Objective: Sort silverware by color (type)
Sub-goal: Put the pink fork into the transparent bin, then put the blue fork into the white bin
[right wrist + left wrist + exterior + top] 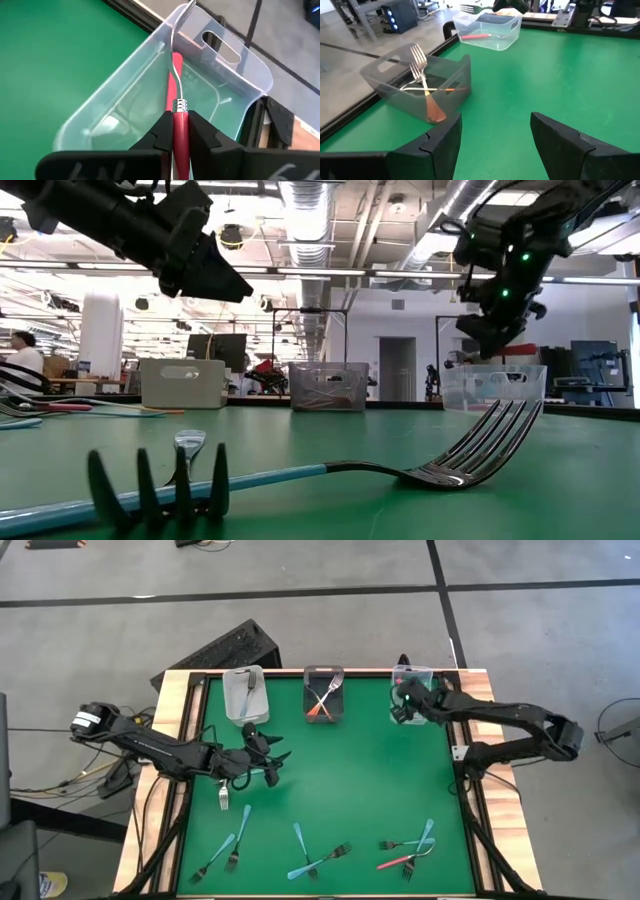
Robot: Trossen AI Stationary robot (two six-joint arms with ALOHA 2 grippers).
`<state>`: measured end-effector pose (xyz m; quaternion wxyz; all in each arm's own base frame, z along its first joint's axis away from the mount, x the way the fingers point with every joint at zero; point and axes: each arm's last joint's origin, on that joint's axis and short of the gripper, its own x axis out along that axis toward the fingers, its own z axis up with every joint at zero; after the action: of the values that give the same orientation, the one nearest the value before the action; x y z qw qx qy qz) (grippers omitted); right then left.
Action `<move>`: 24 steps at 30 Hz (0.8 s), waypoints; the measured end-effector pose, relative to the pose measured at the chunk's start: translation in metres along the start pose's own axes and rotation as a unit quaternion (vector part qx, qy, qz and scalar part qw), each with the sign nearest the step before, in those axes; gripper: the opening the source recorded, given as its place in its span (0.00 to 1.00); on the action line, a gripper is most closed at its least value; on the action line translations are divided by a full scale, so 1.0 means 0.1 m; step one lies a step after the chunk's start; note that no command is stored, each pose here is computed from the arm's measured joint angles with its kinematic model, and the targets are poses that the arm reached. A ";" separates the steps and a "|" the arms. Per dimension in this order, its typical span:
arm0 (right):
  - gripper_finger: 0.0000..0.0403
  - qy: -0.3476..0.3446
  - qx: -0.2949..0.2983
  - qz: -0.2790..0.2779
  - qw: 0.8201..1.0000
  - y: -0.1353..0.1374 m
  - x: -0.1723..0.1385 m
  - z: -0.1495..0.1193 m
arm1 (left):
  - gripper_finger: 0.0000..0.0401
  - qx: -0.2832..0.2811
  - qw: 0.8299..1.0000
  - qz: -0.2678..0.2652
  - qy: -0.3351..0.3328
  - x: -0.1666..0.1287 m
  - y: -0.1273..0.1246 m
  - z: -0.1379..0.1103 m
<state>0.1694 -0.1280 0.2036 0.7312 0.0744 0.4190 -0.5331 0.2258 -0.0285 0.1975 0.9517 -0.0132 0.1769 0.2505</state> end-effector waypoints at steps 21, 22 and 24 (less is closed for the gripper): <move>0.60 -0.018 0.065 0.111 0.992 0.06 -0.06 0.07 | 0.56 -0.002 0.999 -0.051 0.018 -0.03 -0.07 -0.03; 0.60 -0.025 0.060 0.126 0.990 0.12 -0.12 0.06 | 0.56 0.006 0.997 -0.075 0.023 -0.04 -0.09 -0.04; 0.58 -0.038 0.045 0.167 0.984 0.29 -0.28 0.02 | 0.56 0.025 0.992 -0.120 0.034 -0.05 -0.14 -0.06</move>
<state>0.1923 -0.0966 0.2143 0.8212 0.1560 0.3483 -0.4242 0.2266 -0.0436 0.1922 0.9684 -0.0188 0.2120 0.1299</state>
